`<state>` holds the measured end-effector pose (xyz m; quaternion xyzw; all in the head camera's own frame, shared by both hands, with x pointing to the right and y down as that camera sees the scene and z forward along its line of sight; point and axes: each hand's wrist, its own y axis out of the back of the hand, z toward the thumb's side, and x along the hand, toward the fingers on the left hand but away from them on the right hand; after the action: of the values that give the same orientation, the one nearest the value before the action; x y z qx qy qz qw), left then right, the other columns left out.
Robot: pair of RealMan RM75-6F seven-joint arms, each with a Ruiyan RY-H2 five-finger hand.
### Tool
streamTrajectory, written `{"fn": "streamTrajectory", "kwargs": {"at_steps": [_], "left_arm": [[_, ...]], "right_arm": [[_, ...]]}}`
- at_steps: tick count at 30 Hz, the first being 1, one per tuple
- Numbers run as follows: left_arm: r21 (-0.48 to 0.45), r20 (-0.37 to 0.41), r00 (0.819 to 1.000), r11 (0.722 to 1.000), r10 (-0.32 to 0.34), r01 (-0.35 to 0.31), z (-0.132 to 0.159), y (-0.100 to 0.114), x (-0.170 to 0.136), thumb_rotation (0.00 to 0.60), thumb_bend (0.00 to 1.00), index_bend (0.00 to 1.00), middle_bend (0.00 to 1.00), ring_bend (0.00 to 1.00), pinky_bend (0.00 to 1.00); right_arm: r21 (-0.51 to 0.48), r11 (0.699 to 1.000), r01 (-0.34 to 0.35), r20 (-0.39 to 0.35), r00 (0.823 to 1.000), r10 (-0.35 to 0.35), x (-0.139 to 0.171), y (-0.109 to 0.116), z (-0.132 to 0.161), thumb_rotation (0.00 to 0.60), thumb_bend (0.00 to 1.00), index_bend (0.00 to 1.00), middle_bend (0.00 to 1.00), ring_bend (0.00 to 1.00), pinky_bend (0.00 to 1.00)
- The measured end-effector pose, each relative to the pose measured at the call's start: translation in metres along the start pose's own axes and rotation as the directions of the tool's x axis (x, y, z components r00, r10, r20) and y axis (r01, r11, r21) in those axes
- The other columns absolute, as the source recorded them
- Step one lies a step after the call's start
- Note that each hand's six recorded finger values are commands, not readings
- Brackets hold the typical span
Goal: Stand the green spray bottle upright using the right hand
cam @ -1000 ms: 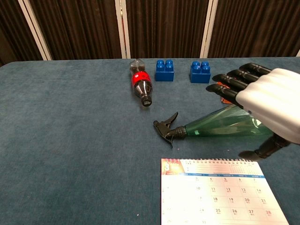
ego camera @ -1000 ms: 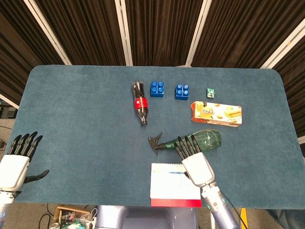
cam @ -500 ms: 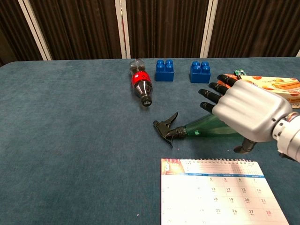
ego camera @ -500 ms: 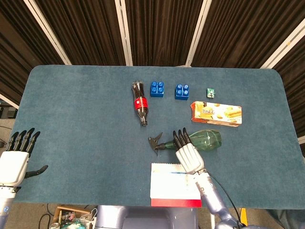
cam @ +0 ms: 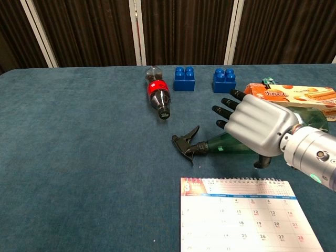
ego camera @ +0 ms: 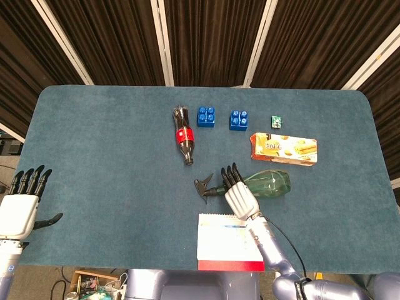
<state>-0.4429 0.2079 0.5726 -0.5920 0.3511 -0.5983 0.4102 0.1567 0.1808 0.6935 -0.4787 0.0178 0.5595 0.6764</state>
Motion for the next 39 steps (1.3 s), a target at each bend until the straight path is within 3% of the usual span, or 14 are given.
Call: {"fn": "streamTrajectory", "kwargs": {"at_steps": [14, 27, 31, 35, 39], "left_arm": [[0.016, -0.021, 0.999, 1.0, -0.027, 0.027, 0.0, -0.007, 0.007, 0.6, 0.05, 0.0, 0.0, 0.0, 0.04], [0.013, -0.023, 1.0, 1.0, -0.018, 0.019, 0.002, -0.004, 0.007, 0.6, 0.05, 0.0, 0.0, 0.0, 0.04], [0.01, -0.021, 1.0, 1.0, -0.011, 0.011, 0.002, -0.002, 0.007, 0.6, 0.05, 0.0, 0.0, 0.0, 0.04], [0.006, -0.016, 1.0, 1.0, -0.007, 0.007, 0.003, -0.001, 0.006, 0.6, 0.05, 0.0, 0.0, 0.0, 0.04], [0.005, -0.009, 1.0, 1.0, -0.01, 0.01, 0.004, -0.002, 0.007, 0.6, 0.05, 0.0, 0.0, 0.0, 0.04]], "right_arm": [[0.079, 0.997, -0.019, -0.028, 0.999, 0.021, -0.022, -0.02, -0.001, 0.6, 0.48, 0.37, 0.0, 0.0, 0.0], [0.122, 0.992, -0.04, -0.014, 0.999, 0.042, -0.026, -0.035, -0.007, 0.6, 0.54, 0.57, 0.0, 0.0, 0.0], [0.142, 0.989, -0.049, -0.019, 0.998, 0.052, -0.025, -0.04, -0.006, 0.6, 0.54, 0.74, 0.02, 0.0, 0.0], [0.164, 0.986, -0.042, -0.019, 0.999, 0.046, -0.025, -0.042, -0.008, 0.6, 0.51, 0.91, 0.12, 0.0, 0.0], [0.169, 0.986, 0.002, -0.005, 1.0, -0.001, -0.026, -0.036, -0.013, 0.6, 0.51, 0.96, 0.17, 0.0, 0.01]]}}
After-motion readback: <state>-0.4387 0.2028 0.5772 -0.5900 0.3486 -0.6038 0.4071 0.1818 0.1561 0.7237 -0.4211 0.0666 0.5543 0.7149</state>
